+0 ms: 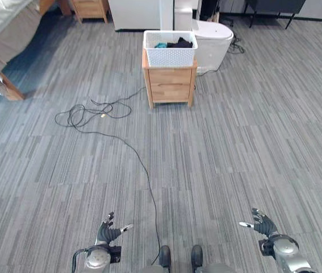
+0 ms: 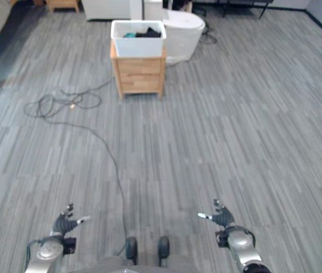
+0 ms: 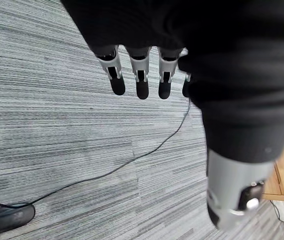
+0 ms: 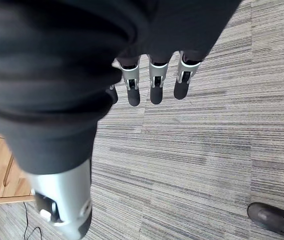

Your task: Grab the laundry basket,head to the washer,open it,put in the laundry and shut it.

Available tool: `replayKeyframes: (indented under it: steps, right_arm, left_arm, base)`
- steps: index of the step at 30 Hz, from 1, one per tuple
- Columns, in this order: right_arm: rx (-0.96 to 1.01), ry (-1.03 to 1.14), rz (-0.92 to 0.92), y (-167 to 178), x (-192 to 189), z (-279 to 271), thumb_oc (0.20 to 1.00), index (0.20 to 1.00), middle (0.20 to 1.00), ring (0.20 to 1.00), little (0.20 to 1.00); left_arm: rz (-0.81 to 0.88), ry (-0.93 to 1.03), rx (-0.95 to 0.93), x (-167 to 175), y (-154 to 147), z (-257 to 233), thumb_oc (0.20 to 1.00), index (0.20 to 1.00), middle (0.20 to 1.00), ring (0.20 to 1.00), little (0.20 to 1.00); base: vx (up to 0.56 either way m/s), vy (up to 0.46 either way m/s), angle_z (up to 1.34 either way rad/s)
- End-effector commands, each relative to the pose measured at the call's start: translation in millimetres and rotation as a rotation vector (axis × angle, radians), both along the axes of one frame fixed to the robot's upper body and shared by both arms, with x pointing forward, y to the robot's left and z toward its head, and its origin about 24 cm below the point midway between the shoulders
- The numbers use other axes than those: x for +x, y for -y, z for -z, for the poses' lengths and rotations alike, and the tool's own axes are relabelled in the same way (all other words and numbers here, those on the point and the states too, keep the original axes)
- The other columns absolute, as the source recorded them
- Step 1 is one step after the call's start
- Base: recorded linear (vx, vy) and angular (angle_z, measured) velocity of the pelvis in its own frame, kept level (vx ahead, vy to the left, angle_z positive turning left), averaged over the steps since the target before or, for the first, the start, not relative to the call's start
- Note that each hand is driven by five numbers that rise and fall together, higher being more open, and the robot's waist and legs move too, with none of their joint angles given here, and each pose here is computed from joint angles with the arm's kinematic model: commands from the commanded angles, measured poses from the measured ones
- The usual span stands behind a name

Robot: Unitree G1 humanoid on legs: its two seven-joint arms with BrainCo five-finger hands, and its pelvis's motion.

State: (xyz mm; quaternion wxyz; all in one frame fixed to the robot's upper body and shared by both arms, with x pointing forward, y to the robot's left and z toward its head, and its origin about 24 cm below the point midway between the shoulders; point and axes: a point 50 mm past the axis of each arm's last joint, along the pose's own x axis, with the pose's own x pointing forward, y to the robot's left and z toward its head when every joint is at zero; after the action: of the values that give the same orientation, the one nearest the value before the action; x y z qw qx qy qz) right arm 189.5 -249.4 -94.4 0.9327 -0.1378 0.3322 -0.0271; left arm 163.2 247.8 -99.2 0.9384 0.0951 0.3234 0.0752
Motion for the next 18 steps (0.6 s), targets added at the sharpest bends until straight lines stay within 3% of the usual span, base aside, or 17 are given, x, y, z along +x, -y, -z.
replayKeyframes:
  steps: [1,10,18]
  right_arm:
    - [0.038,0.102,-0.005,-10,17,-12,1.000,1.000,1.000,1.000,1.000]
    - [0.015,0.151,-0.089,-21,30,-23,1.000,1.000,1.000,1.000,1.000]
    - [0.012,0.143,-0.068,-12,18,-20,1.000,1.000,1.000,1.000,1.000]
  left_arm:
    - [-0.013,0.095,0.046,14,-14,-17,1.000,1.000,1.000,1.000,1.000]
    - [0.012,0.097,0.027,18,-4,-16,1.000,1.000,1.000,1.000,1.000]
    - [0.010,0.051,-0.018,8,6,-4,1.000,1.000,1.000,1.000,1.000]
  base:
    - [0.09,0.029,0.05]
    - [0.21,-0.036,0.01]
    - [0.32,-0.196,0.50]
